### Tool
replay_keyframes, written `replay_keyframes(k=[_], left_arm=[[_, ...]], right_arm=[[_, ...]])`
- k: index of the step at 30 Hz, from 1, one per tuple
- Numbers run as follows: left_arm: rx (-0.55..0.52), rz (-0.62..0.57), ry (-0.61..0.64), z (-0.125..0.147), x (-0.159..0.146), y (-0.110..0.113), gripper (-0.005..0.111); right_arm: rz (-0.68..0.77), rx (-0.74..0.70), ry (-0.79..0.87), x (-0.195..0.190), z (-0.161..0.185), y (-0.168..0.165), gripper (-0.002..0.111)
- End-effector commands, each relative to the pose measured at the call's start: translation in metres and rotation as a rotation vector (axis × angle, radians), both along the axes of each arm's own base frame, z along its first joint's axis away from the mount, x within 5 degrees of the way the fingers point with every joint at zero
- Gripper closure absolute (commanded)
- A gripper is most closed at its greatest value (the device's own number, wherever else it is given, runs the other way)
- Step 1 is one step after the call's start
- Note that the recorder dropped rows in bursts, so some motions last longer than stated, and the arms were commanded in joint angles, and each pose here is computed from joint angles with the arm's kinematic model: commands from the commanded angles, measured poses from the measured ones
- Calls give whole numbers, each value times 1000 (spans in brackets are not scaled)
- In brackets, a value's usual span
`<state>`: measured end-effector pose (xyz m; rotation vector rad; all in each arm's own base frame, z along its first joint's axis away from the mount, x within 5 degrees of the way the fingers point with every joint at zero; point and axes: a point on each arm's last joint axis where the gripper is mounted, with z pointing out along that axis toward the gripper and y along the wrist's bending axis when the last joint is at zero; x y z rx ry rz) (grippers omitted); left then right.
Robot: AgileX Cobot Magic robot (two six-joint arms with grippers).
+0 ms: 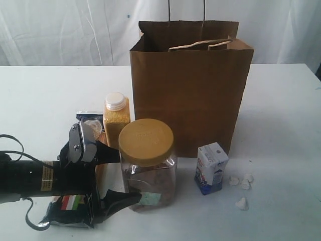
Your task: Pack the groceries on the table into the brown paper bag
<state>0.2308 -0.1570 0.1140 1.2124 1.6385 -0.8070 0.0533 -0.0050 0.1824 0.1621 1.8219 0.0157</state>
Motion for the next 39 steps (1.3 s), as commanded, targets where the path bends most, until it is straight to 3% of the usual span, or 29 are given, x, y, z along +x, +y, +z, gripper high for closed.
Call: replay_keyframes(k=[1,12,14,17,21,25,33,39], left_arm=[[-17,2,-12,1,5,-3,2],[-31,21,15,-3,16,-8,2],[-36,27,29,-3,16,-8,7],[-44,33,59,-3,16,-8,31],[-50,38,80,-3,16,-8,73],[-31,-17,77,-5,11,-9,106],[-13,-77,60,-3,7,-9,107],[-71,-59,-74,40,7,-8,107]], right_arm=[[-7,0,-4,0,0,0,108],[-7,0,-4,0,0,0,108],[-7,0,-4,0,0,0,108],[-7,0,-4,0,0,0,108],[-7,0,-4,0,0,0,108],[-7,0,-4,0,0,0,108],[-7,0,-4,0,0,0,108],[-7,0,-4,0,0,0,108]])
